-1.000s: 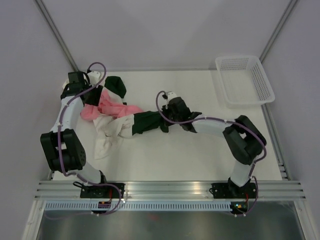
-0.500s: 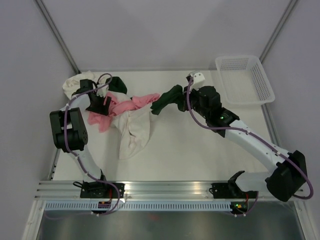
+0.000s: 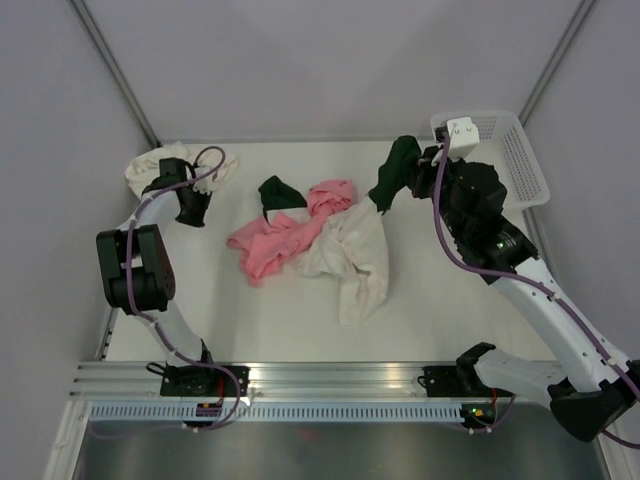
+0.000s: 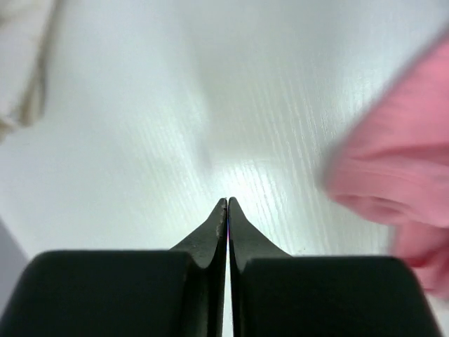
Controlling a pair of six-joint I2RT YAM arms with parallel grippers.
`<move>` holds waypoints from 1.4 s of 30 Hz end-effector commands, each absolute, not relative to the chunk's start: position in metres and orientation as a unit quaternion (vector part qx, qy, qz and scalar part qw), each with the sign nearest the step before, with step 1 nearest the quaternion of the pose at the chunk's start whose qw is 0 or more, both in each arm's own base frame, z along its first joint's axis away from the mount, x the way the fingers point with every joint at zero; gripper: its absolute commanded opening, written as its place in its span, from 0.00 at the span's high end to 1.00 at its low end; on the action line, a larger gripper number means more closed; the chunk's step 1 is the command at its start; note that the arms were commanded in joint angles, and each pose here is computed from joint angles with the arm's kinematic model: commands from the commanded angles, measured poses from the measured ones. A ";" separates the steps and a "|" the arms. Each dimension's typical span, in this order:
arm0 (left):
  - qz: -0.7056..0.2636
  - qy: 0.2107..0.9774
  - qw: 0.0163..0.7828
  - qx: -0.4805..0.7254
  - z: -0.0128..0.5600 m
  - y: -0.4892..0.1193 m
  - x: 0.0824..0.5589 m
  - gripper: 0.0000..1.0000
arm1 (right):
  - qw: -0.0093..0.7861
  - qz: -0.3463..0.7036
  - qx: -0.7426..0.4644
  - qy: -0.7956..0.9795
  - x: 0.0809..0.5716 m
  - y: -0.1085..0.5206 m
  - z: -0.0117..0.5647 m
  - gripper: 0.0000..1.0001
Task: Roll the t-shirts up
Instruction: Move the tshirt to the center of the board
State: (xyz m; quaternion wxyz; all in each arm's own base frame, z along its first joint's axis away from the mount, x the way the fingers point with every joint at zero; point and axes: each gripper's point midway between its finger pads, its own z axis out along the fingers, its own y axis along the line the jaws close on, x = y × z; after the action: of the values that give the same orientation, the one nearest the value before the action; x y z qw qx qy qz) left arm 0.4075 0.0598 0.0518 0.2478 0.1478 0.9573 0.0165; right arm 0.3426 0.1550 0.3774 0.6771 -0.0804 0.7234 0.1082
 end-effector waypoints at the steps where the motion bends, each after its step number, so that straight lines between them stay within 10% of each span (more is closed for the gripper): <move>1: 0.050 0.929 0.335 0.152 0.124 0.066 0.430 0.98 | 0.716 0.093 -0.049 0.690 0.336 0.134 0.420 1.00; 4: -0.021 0.925 0.336 0.177 0.138 0.037 0.421 0.96 | 0.705 0.124 -0.067 0.695 0.338 0.150 0.411 1.00; 9: -0.092 0.894 0.274 0.341 0.115 -0.070 0.364 0.24 | 0.675 0.148 -0.086 0.718 0.347 0.170 0.383 1.00; 12: -0.127 0.854 0.233 0.448 0.094 -0.141 0.315 0.00 | 0.668 0.143 -0.082 0.725 0.350 0.170 0.374 1.00; 26: -0.084 0.819 0.179 0.538 0.016 -0.227 0.290 0.00 | 0.672 0.134 -0.075 0.725 0.344 0.162 0.371 1.00; 29: -0.081 0.830 0.159 0.528 0.000 -0.226 0.290 0.20 | 0.673 0.131 -0.073 0.725 0.345 0.160 0.371 1.00; 33: -0.078 0.832 0.175 0.521 0.013 -0.227 0.295 0.97 | 0.673 0.124 -0.072 0.726 0.345 0.158 0.369 1.00; 42: 0.000 0.798 0.458 0.392 0.240 -0.187 0.391 0.98 | 0.671 0.109 -0.068 0.731 0.345 0.152 0.363 1.00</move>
State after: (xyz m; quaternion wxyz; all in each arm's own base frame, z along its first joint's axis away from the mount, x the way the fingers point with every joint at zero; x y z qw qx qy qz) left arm 0.3230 -0.2142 0.0938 0.2684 0.4987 0.8225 -0.0528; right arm 0.3461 0.1580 0.3489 0.6510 -0.0782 0.7467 0.1117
